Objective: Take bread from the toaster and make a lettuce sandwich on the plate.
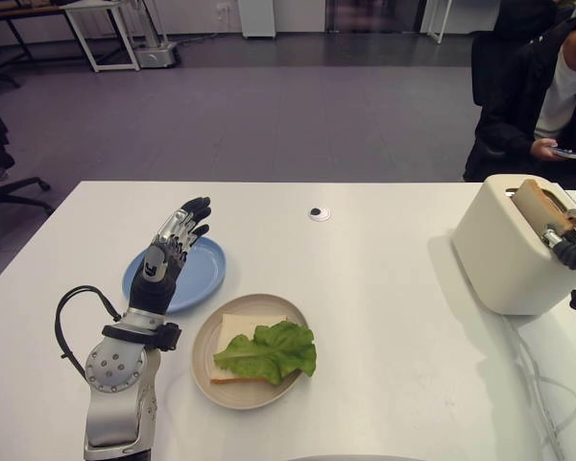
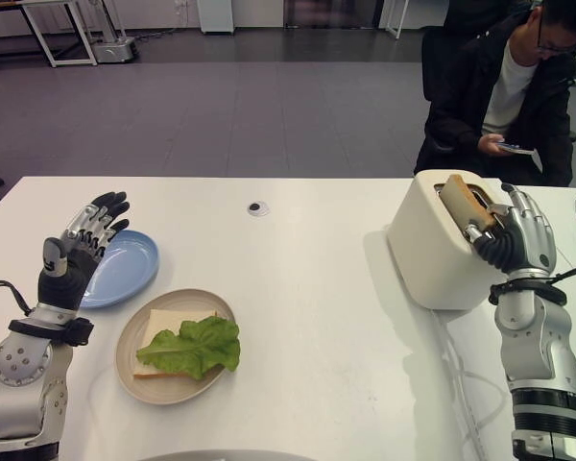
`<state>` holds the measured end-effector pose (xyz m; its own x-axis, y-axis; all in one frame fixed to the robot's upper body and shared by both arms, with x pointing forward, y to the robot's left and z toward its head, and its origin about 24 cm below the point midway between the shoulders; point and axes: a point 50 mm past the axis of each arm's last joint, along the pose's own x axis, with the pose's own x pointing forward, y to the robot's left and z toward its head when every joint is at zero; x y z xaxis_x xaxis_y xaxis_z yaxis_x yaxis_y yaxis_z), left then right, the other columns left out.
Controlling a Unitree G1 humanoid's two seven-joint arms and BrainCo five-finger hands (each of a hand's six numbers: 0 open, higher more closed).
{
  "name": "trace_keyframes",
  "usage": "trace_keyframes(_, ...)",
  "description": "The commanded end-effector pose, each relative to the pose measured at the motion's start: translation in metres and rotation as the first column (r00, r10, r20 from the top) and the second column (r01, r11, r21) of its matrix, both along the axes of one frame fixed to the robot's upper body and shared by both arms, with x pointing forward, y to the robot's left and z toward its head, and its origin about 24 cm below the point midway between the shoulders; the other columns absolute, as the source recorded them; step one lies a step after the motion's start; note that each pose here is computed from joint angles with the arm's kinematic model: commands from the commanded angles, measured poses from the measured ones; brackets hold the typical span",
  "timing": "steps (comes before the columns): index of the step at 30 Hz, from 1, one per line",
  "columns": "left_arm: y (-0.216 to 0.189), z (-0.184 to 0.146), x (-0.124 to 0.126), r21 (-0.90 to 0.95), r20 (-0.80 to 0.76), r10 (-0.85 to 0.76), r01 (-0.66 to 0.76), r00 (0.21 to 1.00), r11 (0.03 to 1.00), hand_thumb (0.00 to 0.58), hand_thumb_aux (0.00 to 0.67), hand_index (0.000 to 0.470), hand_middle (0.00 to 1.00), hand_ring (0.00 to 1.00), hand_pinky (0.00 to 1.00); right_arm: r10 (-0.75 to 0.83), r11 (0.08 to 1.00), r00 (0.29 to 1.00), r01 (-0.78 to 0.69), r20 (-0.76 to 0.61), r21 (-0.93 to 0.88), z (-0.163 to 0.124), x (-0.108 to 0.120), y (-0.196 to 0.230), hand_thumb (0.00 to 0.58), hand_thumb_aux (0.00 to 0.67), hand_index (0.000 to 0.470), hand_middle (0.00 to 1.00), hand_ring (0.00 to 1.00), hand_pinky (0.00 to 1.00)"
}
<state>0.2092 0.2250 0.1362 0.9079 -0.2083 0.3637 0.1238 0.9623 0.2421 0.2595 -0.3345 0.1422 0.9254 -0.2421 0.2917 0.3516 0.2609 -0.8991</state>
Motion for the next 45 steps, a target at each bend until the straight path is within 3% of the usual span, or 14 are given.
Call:
trace_keyframes(1, -0.001, -0.004, 0.000, 0.026, -0.016, -0.004, 0.004, 1.000, 1.000, 0.000, 0.000, 0.000, 0.00, 0.00, 0.00, 0.056, 0.998, 0.998, -0.057, 0.031, 0.007, 0.008, 0.002, 0.015, 0.580, 0.670, 0.470, 0.00, 0.00, 0.00)
trace_keyframes(4, -0.001, -0.006, 0.001, 0.027, -0.017, -0.001, 0.002, 1.000, 1.000, 0.000, 0.000, 0.000, 0.00, 0.00, 0.00, 0.079, 0.996, 0.989, -0.083, 0.128, 0.026, 0.029, -0.001, 0.018, 0.580, 0.670, 0.470, 0.00, 0.00, 0.00)
trace_keyframes(8, -0.003, -0.006, 0.001, 0.023, -0.013, -0.005, 0.006, 1.000, 1.000, 0.000, 0.000, 0.000, 0.00, 0.00, 0.00, 0.120, 0.984, 0.924, -0.160, 0.364, 0.081, 0.082, -0.012, 0.024, 0.580, 0.670, 0.470, 0.00, 0.00, 0.00)
trace_keyframes(11, -0.005, -0.006, 0.003, 0.017, -0.009, -0.013, 0.013, 1.000, 1.000, 0.000, 0.000, 0.000, 0.00, 0.00, 0.00, 0.201, 0.937, 0.831, -0.318, 0.519, 0.147, 0.115, -0.022, 0.042, 0.580, 0.670, 0.470, 0.00, 0.00, 0.00)
trace_keyframes(13, -0.007, -0.005, 0.004, 0.014, -0.006, -0.018, 0.018, 1.000, 1.000, 0.000, 0.000, 0.000, 0.00, 0.00, 0.00, 0.275, 0.853, 0.792, -0.462, 0.546, 0.241, 0.120, -0.021, 0.063, 0.580, 0.670, 0.470, 0.00, 0.00, 0.00)
trace_keyframes(15, -0.008, -0.005, 0.005, 0.013, -0.002, -0.022, 0.022, 1.000, 1.000, 0.000, 0.000, 0.000, 0.00, 0.00, 0.00, 0.372, 0.708, 0.784, -0.586, 0.497, 0.394, 0.106, -0.012, 0.090, 0.580, 0.670, 0.470, 0.00, 0.00, 0.00)
trace_keyframes(17, -0.008, -0.004, 0.006, 0.011, 0.004, -0.022, 0.022, 1.000, 1.000, 0.000, 0.000, 0.000, 0.00, 0.00, 0.00, 0.536, 0.482, 0.758, -0.637, 0.373, 0.602, 0.071, -0.003, 0.132, 0.580, 0.670, 0.470, 0.00, 0.00, 0.00)
trace_keyframes(19, -0.008, -0.003, 0.007, 0.008, 0.014, -0.018, 0.018, 1.000, 1.000, 0.000, 0.000, 0.000, 0.00, 0.00, 0.00, 0.695, 0.277, 0.670, -0.584, 0.261, 0.763, 0.035, -0.007, 0.178, 0.580, 0.670, 0.470, 0.00, 0.00, 0.00)
trace_keyframes(22, -0.006, -0.001, 0.007, 0.002, 0.028, -0.006, 0.005, 1.000, 1.000, 0.000, 0.000, 0.000, 0.00, 0.00, 0.00, 0.837, 0.143, 0.527, -0.474, 0.150, 0.869, 0.001, -0.022, 0.226, 0.580, 0.670, 0.470, 0.00, 0.00, 0.00)
trace_keyframes(26, -0.002, 0.003, 0.009, -0.006, 0.047, 0.027, -0.027, 0.999, 1.000, 0.000, 0.000, 0.000, 0.00, 0.00, 0.00, 0.928, 0.150, 0.373, -0.405, 0.013, 0.902, -0.038, -0.038, 0.278, 0.580, 0.670, 0.470, 0.00, 0.00, 0.00)
trace_keyframes(31, -0.002, 0.004, 0.010, -0.005, 0.048, 0.028, -0.028, 0.998, 1.000, 0.000, 0.000, 0.000, 0.00, 0.00, 0.00, 0.949, 0.231, 0.303, -0.487, -0.085, 0.842, -0.058, -0.041, 0.310, 0.580, 0.670, 0.470, 0.00, 0.00, 0.00)
trace_keyframes(41, -0.009, 0.000, 0.003, 0.042, 0.033, -0.015, 0.014, 0.999, 0.999, 0.000, 0.000, 0.000, 0.00, 0.00, 0.00, 0.925, 0.354, 0.351, -0.655, -0.146, 0.667, -0.075, -0.036, 0.329, 0.580, 0.670, 0.470, 0.00, 0.00, 0.00)
trace_keyframes(43, -0.011, -0.004, -0.001, 0.107, 0.029, -0.042, 0.039, 0.999, 0.994, 0.000, 0.000, 0.000, 0.00, 0.00, 0.00, 0.919, 0.362, 0.371, -0.658, -0.133, 0.660, -0.074, -0.034, 0.328, 0.580, 0.670, 0.470, 0.00, 0.00, 0.00)
trace_keyframes(45, -0.008, -0.007, -0.008, 0.288, 0.064, -0.060, 0.039, 0.996, 0.957, 0.000, 0.000, 0.000, 0.00, 0.00, 0.00, 0.909, 0.371, 0.402, -0.655, -0.113, 0.658, -0.071, -0.029, 0.325, 0.580, 0.670, 0.470, 0.00, 0.00, 0.00)
